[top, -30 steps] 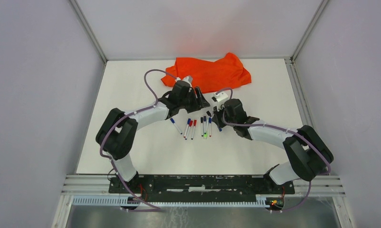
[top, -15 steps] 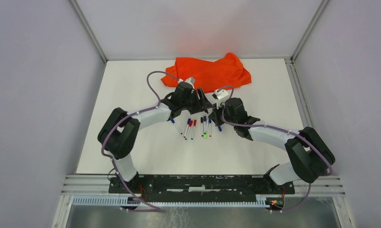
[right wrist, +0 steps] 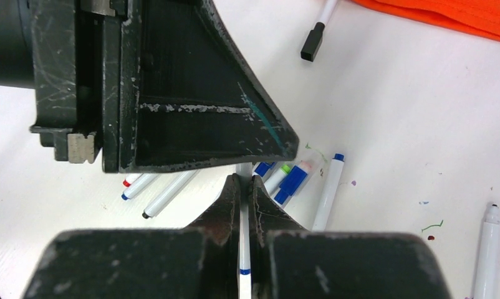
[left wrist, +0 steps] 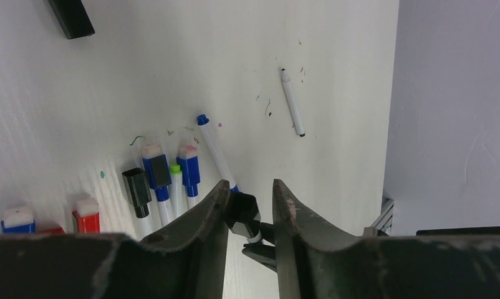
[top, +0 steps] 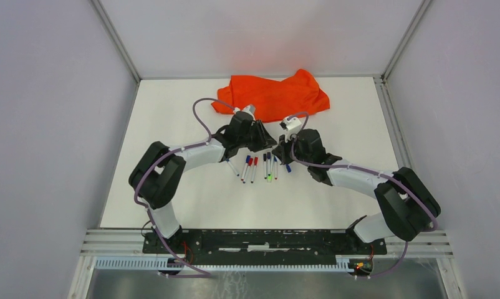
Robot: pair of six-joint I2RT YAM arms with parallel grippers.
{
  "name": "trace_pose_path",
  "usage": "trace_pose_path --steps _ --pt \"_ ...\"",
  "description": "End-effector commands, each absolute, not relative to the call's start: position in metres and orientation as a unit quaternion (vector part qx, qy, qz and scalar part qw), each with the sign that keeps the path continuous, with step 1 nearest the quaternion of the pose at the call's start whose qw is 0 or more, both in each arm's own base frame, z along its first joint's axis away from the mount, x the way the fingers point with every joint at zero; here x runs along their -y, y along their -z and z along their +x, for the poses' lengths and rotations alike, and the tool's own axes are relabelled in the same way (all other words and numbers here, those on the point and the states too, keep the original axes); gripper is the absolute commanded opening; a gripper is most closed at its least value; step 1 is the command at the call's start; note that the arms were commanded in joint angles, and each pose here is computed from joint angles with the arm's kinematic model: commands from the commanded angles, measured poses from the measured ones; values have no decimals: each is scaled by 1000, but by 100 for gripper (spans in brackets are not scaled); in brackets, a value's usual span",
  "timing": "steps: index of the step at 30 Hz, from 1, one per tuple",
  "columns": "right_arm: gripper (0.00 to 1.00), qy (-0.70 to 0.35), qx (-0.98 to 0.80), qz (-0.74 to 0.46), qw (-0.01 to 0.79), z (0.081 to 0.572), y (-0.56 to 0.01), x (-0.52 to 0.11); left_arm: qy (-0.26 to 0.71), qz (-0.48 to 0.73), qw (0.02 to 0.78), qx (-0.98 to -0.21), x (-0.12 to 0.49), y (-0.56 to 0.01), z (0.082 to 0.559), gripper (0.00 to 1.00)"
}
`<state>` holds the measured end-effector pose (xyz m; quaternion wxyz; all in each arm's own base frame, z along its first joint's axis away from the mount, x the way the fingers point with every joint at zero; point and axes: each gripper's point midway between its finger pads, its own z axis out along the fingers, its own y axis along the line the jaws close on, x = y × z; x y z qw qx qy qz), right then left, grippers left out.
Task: Open the pen caps
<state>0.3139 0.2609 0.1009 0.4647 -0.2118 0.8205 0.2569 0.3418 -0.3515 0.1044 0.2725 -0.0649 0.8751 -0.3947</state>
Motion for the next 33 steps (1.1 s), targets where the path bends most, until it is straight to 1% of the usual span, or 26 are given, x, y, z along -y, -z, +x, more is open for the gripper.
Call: trace_pose_path --steps 1,2,5,6,8,11,15,18,24,28,29,31,32,33 --pt "0 -281 -799 -207 489 313 -121 -267 417 -77 273 -864 357 -107 341 32" --pt "0 -281 -799 -207 489 313 -121 -267 418 -78 274 -862 357 -107 341 28" --pt "0 -283 -800 -209 487 311 -119 -267 422 -74 274 -861 358 -107 339 8" --pt "0 -285 -799 -210 486 310 -119 -268 424 -72 274 -860 359 -108 339 3" --pt "0 -292 -796 -217 484 308 -119 -270 430 -64 274 -858 361 -110 339 2" --pt "12 -296 -795 -221 482 306 -118 -271 438 -46 273 -855 365 -115 337 2" --pt "22 -294 -798 -224 477 305 -114 -271 439 -32 279 -853 366 -123 337 2" --pt "24 -293 -800 -224 474 305 -111 -271 440 -24 281 -852 367 -128 337 2" --pt "25 -290 -804 -225 467 304 -103 -270 445 -19 287 -848 367 -137 337 2" --pt "24 -288 -807 -225 464 303 -98 -269 449 -17 288 -846 369 -141 338 2" --pt "21 -287 -808 -226 462 302 -96 -269 450 -17 289 -845 369 -143 338 2" --pt "9 -286 -809 -227 460 301 -94 -268 450 -18 291 -844 368 -145 339 2" --pt "2 -285 -811 -228 458 300 -92 -268 448 -19 293 -844 368 -145 340 2" --pt "0 -284 -812 -229 455 300 -90 -267 446 -22 295 -845 368 -145 342 2"
